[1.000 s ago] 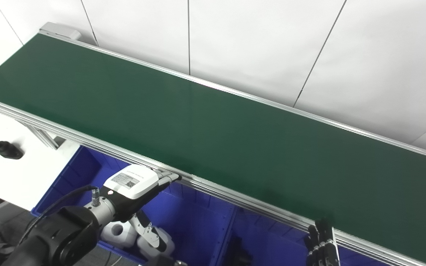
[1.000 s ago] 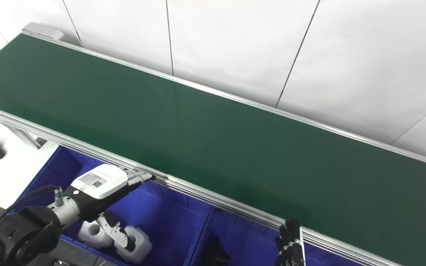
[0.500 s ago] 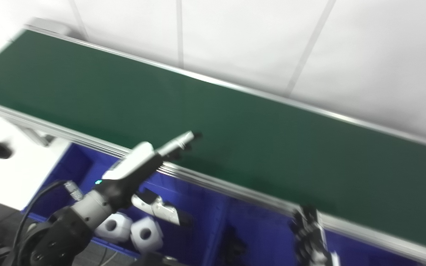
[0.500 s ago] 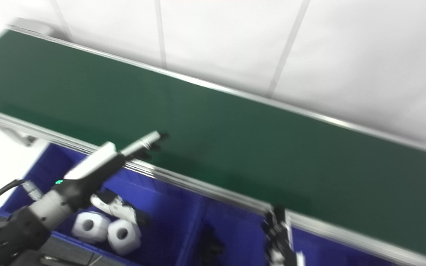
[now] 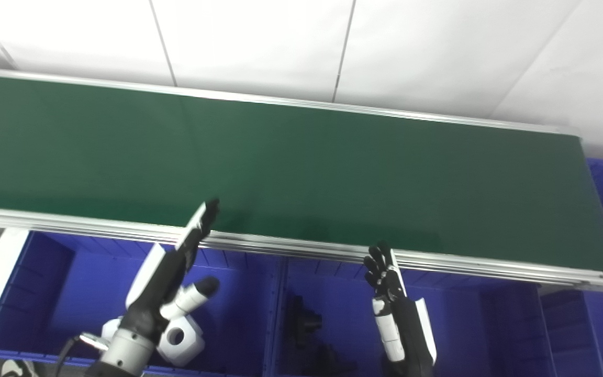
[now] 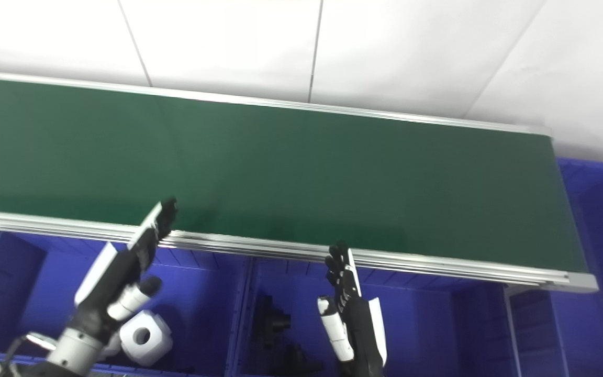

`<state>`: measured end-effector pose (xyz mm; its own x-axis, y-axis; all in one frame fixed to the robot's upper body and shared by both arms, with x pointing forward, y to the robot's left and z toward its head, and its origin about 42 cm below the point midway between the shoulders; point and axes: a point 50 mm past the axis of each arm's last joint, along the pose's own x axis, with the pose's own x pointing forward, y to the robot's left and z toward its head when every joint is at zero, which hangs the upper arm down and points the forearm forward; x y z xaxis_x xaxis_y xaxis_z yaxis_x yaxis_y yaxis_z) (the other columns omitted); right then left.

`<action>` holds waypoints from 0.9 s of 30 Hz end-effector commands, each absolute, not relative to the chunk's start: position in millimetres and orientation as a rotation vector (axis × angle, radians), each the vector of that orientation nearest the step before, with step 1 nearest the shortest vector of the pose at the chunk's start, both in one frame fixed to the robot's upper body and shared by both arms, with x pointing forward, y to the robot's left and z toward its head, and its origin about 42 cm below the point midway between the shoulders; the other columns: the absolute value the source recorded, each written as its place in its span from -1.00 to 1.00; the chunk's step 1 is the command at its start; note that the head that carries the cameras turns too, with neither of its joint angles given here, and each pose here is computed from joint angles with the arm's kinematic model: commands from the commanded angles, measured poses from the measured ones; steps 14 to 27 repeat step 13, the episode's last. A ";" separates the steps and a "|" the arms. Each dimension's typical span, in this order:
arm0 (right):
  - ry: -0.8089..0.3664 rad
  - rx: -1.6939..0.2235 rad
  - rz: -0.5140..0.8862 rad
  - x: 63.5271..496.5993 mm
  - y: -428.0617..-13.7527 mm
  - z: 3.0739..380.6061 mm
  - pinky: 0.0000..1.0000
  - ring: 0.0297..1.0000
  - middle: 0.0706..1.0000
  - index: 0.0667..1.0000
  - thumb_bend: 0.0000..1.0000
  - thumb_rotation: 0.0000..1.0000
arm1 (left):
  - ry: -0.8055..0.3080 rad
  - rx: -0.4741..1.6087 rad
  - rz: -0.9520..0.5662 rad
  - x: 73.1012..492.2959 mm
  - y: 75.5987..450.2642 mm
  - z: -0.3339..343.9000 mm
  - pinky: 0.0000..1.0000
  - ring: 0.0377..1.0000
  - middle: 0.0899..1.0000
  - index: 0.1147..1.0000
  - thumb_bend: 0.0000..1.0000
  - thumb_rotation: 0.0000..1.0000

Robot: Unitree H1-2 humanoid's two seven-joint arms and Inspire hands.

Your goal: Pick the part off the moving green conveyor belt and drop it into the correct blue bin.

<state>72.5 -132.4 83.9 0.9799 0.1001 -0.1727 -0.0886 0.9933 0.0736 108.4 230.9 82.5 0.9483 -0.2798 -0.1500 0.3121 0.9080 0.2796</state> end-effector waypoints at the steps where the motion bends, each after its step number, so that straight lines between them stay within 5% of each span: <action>1: 0.131 0.193 0.101 83.8 -76.6 103.6 1.00 0.97 0.98 1.00 0.61 0.81 | -0.027 0.321 -0.299 118.0 228.7 95.9 1.00 1.00 1.00 1.00 0.82 0.65; 27: 0.137 0.153 0.074 78.5 -84.7 97.4 0.99 0.93 0.94 1.00 0.59 0.80 | -0.037 0.280 -0.358 116.0 208.9 100.2 1.00 1.00 1.00 1.00 0.88 0.68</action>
